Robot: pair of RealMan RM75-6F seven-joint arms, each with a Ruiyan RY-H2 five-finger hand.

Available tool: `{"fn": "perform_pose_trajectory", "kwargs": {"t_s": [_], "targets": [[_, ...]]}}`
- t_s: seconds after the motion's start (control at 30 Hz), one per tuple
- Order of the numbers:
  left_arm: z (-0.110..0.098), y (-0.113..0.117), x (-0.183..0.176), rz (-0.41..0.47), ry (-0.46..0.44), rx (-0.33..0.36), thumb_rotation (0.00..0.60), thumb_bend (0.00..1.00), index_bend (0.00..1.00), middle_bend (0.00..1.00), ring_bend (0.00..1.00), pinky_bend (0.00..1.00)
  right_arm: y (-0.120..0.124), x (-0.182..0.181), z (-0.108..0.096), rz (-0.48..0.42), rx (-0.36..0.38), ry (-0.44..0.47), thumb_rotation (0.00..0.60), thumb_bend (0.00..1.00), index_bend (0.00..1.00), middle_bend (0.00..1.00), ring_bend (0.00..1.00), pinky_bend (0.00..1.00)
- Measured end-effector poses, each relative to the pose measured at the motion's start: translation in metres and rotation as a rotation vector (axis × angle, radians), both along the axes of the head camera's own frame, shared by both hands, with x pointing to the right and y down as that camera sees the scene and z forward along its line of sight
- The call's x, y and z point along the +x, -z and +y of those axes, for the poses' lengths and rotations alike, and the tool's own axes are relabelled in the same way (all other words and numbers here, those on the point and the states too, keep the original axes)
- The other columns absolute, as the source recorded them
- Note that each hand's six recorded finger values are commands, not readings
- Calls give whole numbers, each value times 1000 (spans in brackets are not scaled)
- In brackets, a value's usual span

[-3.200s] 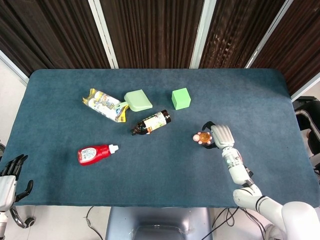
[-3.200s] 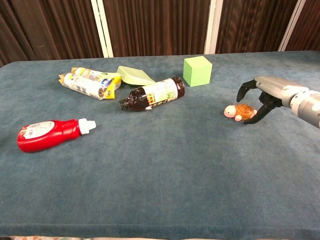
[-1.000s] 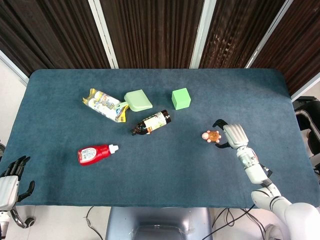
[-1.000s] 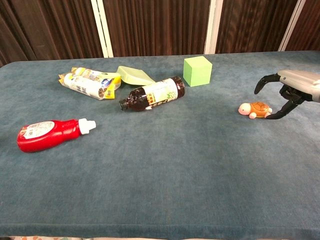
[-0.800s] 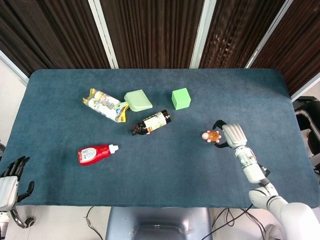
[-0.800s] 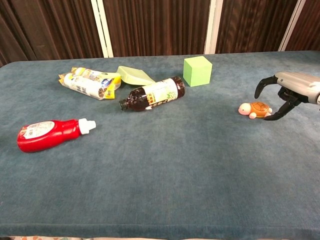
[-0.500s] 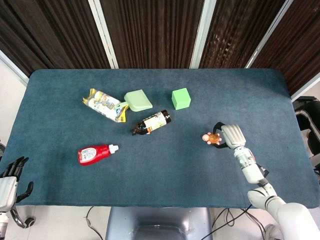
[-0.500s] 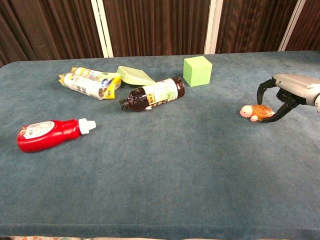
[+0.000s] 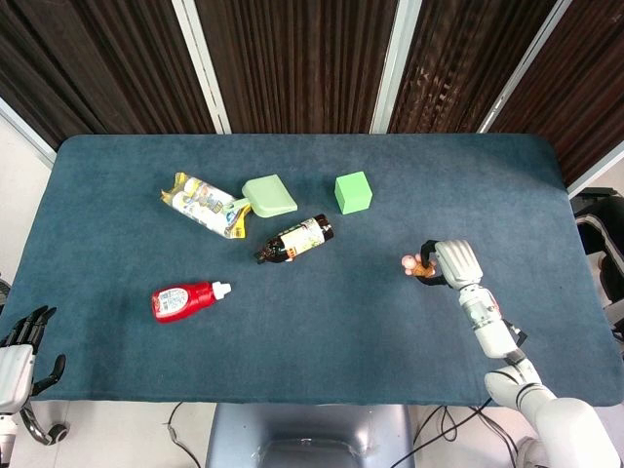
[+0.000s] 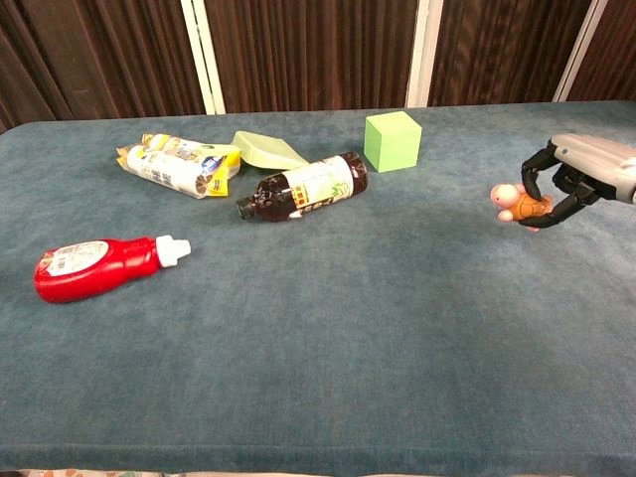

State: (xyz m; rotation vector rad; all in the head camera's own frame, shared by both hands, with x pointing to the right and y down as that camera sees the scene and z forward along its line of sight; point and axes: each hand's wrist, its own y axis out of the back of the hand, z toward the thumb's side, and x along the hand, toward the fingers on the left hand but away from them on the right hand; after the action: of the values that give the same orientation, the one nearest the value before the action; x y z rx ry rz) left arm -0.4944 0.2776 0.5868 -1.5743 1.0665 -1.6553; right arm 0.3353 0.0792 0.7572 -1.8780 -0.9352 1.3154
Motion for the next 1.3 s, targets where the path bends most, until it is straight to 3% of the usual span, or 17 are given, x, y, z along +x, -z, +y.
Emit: {"fn": "perform_pose_trajectory", "kwargs": {"t_s": [0.13, 0.3, 0.37, 0.5, 0.6, 0.77, 0.9, 1.03, 1.23, 1.3], "targets": [[0, 0, 0, -1, -1, 0, 600, 412, 109, 84, 119, 332, 1, 2, -1, 7, 4, 0, 600, 777, 777, 658, 1000, 1000], [0, 1, 0, -1, -1, 0, 600, 412, 113, 85, 119, 332, -8, 9, 3, 26, -68, -5, 600, 759, 577, 534, 1000, 998], [0, 1, 0, -1, 0, 1, 600, 412, 116, 85, 119, 332, -11, 13, 5, 42, -105, -2, 600, 654, 501, 492, 1000, 992], [1, 1, -1, -3, -1, 0, 600, 413, 116, 84, 119, 333, -12, 18, 7, 76, -140, 38, 600, 255, 311, 397, 998, 967], [1, 1, -1, -5, -1, -1, 600, 413, 116, 84, 119, 332, -8, 18, 7, 80, -136, 61, 600, 114, 224, 364, 987, 950], [0, 1, -1, -6, -2, -2, 600, 412, 117, 84, 119, 333, 5, 17, 5, 61, -83, 95, 600, 36, 158, 329, 934, 934], [1, 1, 0, -5, -6, -2, 600, 412, 116, 85, 119, 333, 22, 16, 5, 43, -23, 126, 600, 12, 156, 322, 856, 928], [1, 2, 1, -4, -10, 0, 600, 412, 116, 85, 119, 333, 42, 17, 8, 12, 38, 132, 600, 12, 188, 322, 670, 889], [-2, 4, 3, -2, -14, 9, 600, 412, 117, 85, 118, 333, 74, 27, 21, -3, 95, 99, 600, 0, 240, 298, 369, 580], [-3, 5, 4, 1, -19, 12, 600, 412, 116, 84, 119, 333, 87, 33, 25, 5, 110, 88, 600, 0, 239, 259, 273, 435]]}}
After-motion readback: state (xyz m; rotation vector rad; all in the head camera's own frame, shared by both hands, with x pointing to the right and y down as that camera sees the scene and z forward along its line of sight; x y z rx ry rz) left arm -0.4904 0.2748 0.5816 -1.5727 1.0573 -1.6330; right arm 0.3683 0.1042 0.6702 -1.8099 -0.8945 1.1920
